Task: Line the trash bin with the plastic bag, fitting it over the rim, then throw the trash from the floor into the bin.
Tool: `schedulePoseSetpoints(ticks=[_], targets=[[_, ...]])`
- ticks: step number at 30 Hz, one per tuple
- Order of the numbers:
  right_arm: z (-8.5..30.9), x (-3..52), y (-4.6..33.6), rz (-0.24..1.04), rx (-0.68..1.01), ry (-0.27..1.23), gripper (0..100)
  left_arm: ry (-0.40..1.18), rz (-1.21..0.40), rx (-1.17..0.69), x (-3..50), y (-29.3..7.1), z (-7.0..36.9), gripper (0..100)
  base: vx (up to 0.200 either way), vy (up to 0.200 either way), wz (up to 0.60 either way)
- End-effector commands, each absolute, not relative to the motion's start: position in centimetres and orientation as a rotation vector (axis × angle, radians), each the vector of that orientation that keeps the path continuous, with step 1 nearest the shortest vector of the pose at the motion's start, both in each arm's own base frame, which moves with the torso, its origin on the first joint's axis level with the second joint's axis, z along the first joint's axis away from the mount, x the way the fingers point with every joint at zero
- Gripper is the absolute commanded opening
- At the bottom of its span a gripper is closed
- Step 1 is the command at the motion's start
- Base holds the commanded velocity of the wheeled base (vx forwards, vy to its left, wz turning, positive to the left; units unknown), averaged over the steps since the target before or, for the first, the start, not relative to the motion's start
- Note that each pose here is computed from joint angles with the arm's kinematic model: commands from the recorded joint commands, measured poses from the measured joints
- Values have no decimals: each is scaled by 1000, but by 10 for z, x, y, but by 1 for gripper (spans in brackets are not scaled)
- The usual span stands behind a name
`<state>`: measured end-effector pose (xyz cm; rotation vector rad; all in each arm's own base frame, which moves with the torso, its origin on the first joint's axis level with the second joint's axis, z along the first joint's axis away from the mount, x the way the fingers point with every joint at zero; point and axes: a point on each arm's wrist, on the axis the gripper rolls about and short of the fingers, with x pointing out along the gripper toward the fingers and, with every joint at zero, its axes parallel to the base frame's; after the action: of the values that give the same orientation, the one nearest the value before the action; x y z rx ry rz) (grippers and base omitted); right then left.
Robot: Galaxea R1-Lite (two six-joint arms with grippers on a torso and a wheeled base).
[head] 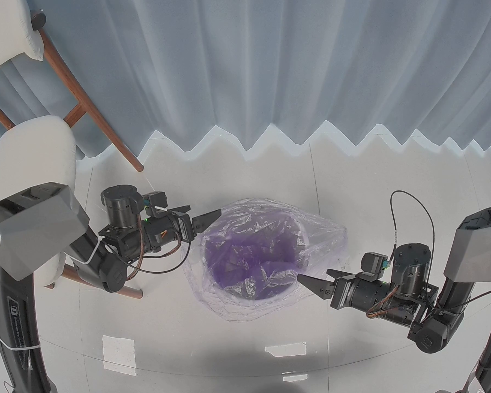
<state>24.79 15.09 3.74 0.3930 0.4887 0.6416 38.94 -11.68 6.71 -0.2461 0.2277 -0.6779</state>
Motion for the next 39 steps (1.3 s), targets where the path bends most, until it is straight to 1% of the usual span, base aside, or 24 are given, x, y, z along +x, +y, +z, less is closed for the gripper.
schedulePoseSetpoints(ticks=[1,5,7,9,16,30,31,39], targets=[[35,248,152,642,392,494,100,290,-651,-249,396,-120,41,100,0,0,0],[34,248,152,643,390,499,100,297,-647,-307,397,-121,45,100,0,0,0],[33,248,152,642,390,502,100,301,-656,-375,397,-124,50,100,0,0,0],[32,248,152,640,389,505,100,306,-651,-403,397,-124,52,100,0,0,0],[31,248,152,640,381,508,100,331,-647,-408,395,-126,47,100,0,0,0],[28,249,153,646,377,496,100,329,-644,-406,395,-126,46,100,0,0,0],[28,249,154,649,376,495,100,326,-647,-405,395,-126,45,0,0,0,0],[28,249,154,649,376,495,100,319,-645,-409,397,-125,47,0,0,0,0]])
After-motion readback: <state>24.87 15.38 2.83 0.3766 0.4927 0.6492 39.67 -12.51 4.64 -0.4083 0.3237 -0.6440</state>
